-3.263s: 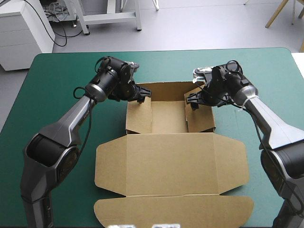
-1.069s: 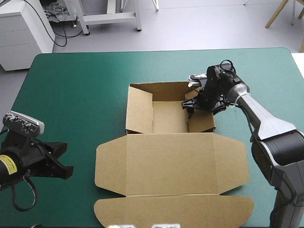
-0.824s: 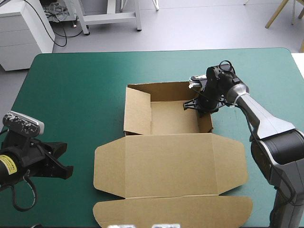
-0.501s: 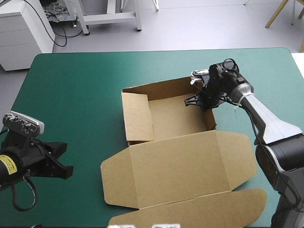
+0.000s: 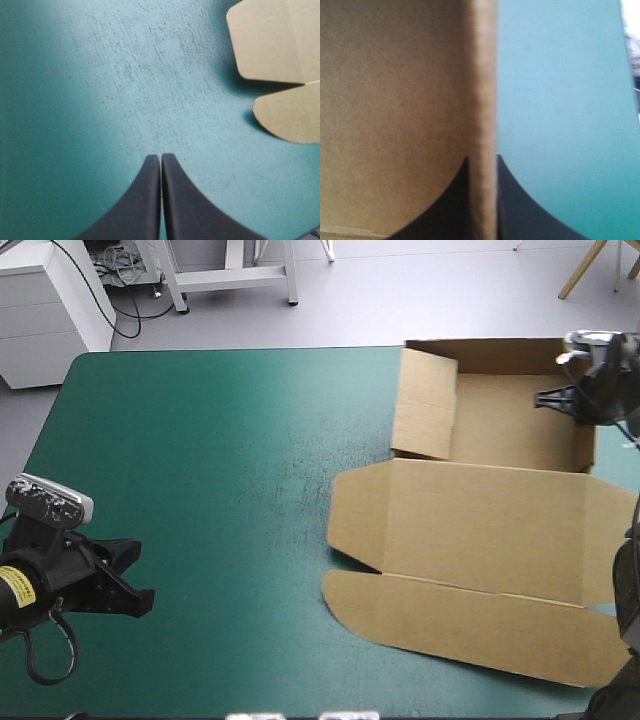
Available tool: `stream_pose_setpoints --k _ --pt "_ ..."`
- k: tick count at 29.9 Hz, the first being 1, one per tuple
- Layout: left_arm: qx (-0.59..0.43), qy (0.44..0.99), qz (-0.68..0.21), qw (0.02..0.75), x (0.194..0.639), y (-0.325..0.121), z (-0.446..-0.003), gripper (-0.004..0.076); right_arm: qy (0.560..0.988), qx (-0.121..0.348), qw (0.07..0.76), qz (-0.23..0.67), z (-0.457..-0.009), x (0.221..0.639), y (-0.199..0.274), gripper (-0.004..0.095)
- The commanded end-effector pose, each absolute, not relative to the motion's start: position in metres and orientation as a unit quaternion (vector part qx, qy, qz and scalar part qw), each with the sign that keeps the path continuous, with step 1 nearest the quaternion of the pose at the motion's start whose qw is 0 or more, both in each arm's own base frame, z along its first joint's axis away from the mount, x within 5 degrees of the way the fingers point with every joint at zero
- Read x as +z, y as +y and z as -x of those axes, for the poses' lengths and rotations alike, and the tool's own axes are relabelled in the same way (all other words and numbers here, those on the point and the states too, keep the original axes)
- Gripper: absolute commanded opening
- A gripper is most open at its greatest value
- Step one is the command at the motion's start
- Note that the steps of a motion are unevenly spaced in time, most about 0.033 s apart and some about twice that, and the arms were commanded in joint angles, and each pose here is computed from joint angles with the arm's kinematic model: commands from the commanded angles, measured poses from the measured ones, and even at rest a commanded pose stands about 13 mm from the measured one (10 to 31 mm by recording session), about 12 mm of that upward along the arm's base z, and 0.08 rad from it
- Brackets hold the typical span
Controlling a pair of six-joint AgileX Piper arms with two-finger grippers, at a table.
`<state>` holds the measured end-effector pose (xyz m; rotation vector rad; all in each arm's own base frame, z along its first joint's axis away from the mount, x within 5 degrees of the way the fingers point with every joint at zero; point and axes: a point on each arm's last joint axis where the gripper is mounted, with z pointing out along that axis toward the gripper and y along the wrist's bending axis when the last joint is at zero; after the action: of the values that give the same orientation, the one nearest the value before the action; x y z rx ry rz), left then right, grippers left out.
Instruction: Fold the box
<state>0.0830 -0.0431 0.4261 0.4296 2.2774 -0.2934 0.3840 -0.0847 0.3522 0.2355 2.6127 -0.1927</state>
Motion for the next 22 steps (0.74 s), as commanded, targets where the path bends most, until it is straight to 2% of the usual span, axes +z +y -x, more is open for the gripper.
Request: stream_pose_setpoints --k 1,5,9,13,15,16,20,22 --pt "-0.12 0.894 -0.166 0.399 0.431 -0.043 -0.082 -0.001 0.928 -0.107 0.327 -0.142 -0.364 0.386 -0.137 -0.0019" --pt "-0.121 0.894 -0.166 0.398 0.431 -0.043 -0.082 -0.001 0.918 -0.125 0.322 -0.196 -0.356 0.374 -0.184 -0.0019" --pt "-0.121 0.894 -0.166 0.398 0.431 -0.043 -0.082 -0.001 0.915 -0.113 0.299 -0.246 -0.352 0.353 -0.216 -0.0015" --pt "-0.121 0.894 -0.166 0.398 0.431 -0.043 -0.082 -0.001 0.917 -0.087 0.288 -0.261 -0.354 0.341 -0.225 0.0072" --pt "-0.12 0.896 -0.166 0.394 0.431 -0.042 -0.081 -0.001 0.918 -0.092 0.289 -0.255 -0.354 0.34 -0.226 0.0184" --pt "-0.119 0.897 -0.166 0.391 0.43 -0.042 -0.081 -0.001 0.919 -0.094 0.29 -0.251 -0.354 0.34 -0.226 0.027" --pt "-0.117 0.9 -0.167 0.384 0.429 -0.042 -0.08 -0.001 0.925 -0.088 0.277 -0.245 -0.353 0.339 -0.224 0.0691" --pt "-0.112 0.901 -0.167 0.385 0.429 -0.041 -0.08 -0.001 0.929 -0.079 0.266 -0.246 -0.352 0.338 -0.222 0.0849"
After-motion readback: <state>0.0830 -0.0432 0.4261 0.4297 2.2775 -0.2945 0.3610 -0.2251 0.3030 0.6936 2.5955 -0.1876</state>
